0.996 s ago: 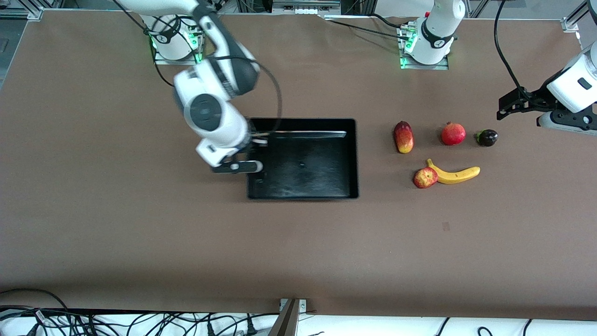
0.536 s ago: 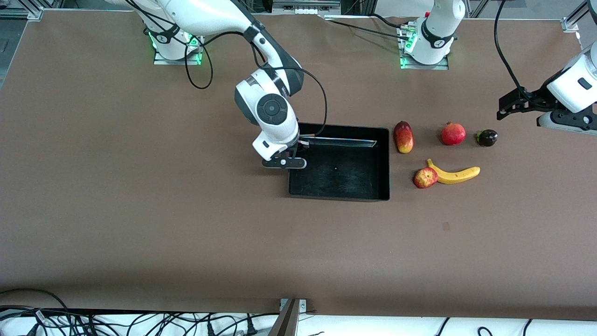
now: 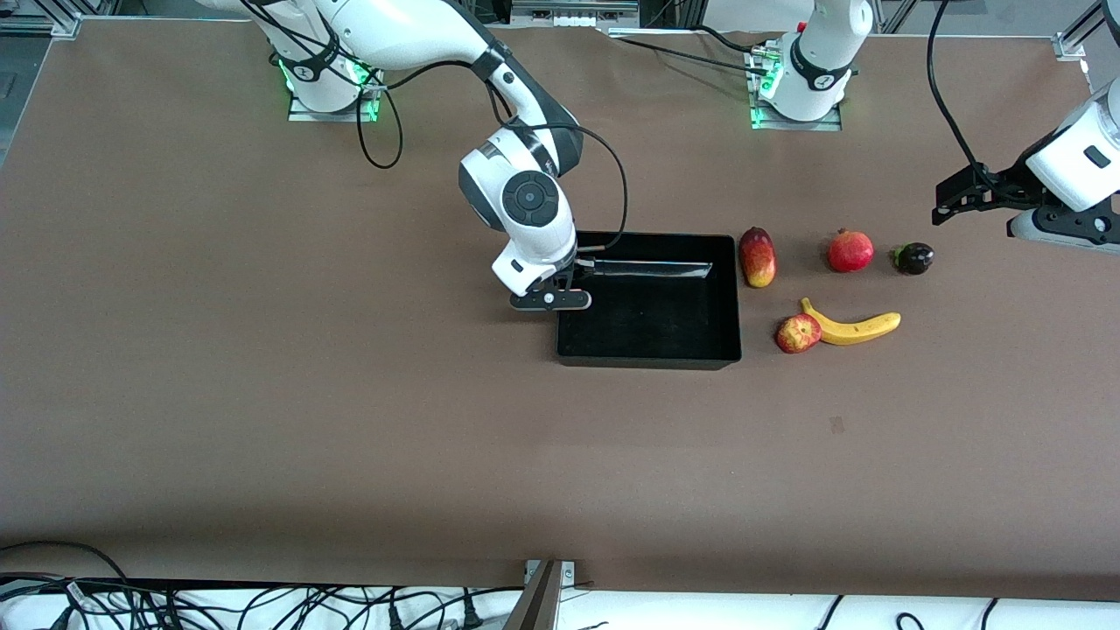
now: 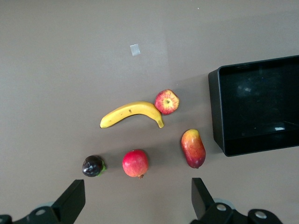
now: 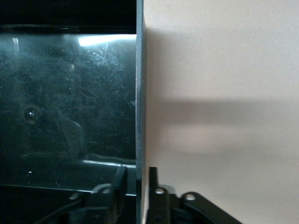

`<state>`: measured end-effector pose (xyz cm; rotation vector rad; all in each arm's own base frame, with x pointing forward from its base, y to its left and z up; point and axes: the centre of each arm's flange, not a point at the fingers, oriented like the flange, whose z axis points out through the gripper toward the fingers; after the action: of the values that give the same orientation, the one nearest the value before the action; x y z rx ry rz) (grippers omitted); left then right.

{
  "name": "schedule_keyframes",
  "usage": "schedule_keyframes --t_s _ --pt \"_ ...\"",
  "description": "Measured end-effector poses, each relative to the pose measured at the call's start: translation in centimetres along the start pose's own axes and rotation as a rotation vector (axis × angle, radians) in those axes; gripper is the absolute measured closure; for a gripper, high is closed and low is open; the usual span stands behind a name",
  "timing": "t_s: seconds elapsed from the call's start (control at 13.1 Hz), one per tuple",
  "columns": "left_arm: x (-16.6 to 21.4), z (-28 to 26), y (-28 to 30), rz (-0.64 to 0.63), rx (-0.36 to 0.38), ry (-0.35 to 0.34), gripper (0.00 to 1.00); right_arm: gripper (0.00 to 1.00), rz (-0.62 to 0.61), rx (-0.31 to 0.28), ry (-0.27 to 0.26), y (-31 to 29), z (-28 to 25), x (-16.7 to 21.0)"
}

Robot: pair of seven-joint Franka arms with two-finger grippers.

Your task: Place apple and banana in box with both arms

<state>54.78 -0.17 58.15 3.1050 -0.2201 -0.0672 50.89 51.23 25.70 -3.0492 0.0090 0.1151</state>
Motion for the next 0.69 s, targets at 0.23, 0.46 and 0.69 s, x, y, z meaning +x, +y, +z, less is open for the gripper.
schedule_keyframes --t_s 0.23,0.46,0.69 --pt "0.0 0.0 0.0 0.0 0.0 0.0 0.0 0.34 0.031 0.012 0.053 1.3 -3.7 2.4" --pt "0.0 0.0 0.0 0.0 0.0 0.0 0.0 0.01 0.072 -0.017 0.071 6.7 -13.5 5.4" --pt "0.0 0.0 0.0 0.0 0.0 0.001 0.0 0.0 0.031 -0.075 0.032 15.6 -22.1 7.2"
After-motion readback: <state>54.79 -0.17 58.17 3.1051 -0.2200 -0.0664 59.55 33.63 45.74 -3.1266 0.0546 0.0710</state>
